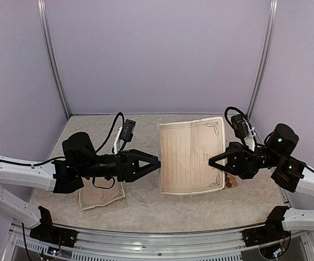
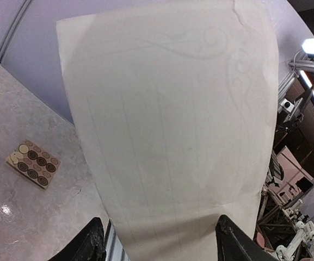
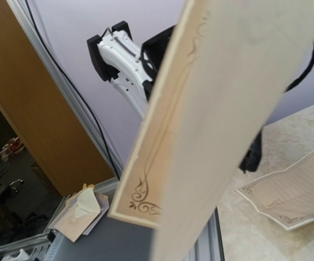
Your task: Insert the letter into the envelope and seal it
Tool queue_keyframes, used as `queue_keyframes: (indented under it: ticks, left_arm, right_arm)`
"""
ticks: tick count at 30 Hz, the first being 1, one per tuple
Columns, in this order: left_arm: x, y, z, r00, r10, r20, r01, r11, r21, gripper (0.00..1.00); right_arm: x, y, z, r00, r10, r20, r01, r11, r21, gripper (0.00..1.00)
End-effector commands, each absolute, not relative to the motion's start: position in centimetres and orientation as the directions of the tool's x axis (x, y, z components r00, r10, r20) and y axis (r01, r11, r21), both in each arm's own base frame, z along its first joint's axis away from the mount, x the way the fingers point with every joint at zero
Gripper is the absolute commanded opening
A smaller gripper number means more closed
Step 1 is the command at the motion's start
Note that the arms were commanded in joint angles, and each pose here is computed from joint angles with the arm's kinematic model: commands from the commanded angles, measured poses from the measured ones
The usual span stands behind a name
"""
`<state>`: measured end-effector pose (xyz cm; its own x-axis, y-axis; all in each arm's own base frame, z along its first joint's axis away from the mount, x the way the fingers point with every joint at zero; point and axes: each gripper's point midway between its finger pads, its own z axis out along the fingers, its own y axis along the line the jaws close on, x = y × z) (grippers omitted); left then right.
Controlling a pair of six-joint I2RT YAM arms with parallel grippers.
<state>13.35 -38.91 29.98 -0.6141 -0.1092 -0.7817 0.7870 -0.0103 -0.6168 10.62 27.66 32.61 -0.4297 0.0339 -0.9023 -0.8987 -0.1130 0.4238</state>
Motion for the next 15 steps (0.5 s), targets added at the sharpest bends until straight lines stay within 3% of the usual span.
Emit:
queue_keyframes:
  ticks: [1,15]
  left_arm:
    - [13.2,-39.6,31.4,-0.595,-0.125,-0.794,0.803,-0.049,-0.594,0.66]
    - [13.5,-40.6,30.1,-0.61,-0.088,-0.787,0.792,-0.025,-0.611,0.71]
  right_arm:
    - [9.3,27.6,32.9,-0.411,0.026,-0.911,-0.9,-0.168,0.401,0.0]
    - [8.8,27.6,33.3,-0.396,0.032,-0.918,-0.903,-0.197,0.383,0.0]
